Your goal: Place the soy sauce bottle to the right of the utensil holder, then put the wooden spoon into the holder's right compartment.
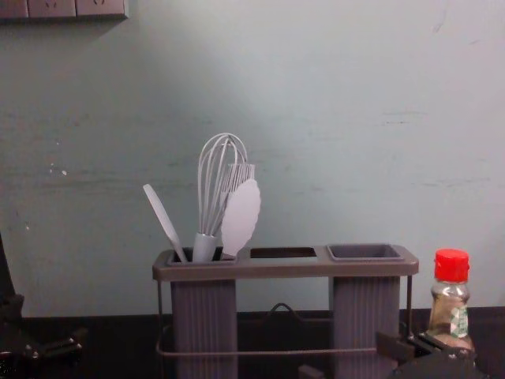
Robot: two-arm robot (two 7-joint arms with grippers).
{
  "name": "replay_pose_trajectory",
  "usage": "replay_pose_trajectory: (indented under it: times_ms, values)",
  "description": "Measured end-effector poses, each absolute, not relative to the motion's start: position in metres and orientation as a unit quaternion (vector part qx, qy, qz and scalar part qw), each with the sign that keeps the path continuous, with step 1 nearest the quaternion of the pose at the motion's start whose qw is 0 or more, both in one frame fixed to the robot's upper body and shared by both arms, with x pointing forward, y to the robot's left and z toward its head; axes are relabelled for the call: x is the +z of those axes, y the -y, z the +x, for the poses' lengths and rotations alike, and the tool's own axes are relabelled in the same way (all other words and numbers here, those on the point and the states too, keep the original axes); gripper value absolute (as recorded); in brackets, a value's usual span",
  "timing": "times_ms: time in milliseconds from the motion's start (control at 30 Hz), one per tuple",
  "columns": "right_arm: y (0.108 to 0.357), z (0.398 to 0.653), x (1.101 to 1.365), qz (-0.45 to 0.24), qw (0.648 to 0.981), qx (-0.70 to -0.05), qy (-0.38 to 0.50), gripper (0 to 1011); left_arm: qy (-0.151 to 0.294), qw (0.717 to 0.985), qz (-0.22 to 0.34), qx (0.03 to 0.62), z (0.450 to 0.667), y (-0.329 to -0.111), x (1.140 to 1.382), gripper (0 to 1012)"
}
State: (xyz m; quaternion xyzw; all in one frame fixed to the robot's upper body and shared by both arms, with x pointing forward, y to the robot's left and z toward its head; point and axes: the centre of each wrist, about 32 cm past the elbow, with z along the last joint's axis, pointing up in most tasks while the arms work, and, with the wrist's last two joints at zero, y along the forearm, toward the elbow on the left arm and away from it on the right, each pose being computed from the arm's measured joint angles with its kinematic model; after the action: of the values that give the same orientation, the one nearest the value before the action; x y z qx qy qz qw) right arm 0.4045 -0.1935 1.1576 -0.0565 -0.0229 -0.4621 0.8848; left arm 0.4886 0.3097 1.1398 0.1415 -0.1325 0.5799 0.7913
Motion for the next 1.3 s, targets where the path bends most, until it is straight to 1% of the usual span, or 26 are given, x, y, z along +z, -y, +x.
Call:
replay_pose_trajectory:
  times_ms: [433, 600, 733, 967, 1133, 1167, 1300]
  values:
    - [0.194, 0.405, 1.158, -0.058, 0.884, -0.463, 0.02, 1002, 0.132, 0.791, 0.141, 0.58, 0.489, -0.31, 1.14, 1011]
    - [0.194, 0.405, 1.164, -0.071, 0.885, -0.461, 0.007, 1002, 0.132, 0.791, 0.141, 0.58, 0.489, -0.31, 1.14, 1011]
    - [0.19, 0.406, 1.173, -0.099, 0.885, -0.456, -0.009, 1003, 0.132, 0.791, 0.142, 0.58, 0.489, -0.31, 1.14, 1011]
    - [0.177, 0.413, 1.195, -0.172, 0.875, -0.449, -0.045, 1003, 0.132, 0.791, 0.141, 0.58, 0.489, -0.31, 1.14, 1011]
    - [0.163, 0.428, 1.218, -0.246, 0.861, -0.439, -0.073, 1003, 0.132, 0.791, 0.141, 0.58, 0.489, -0.31, 1.14, 1011]
    - [0.163, 0.428, 1.218, -0.246, 0.861, -0.439, -0.073, 1003, 0.132, 0.791, 0.141, 0.58, 0.489, -0.31, 1.14, 1011]
    - [0.153, 0.441, 1.229, -0.285, 0.852, -0.428, -0.095, 1003, 0.132, 0.791, 0.141, 0.58, 0.489, -0.31, 1.14, 1011]
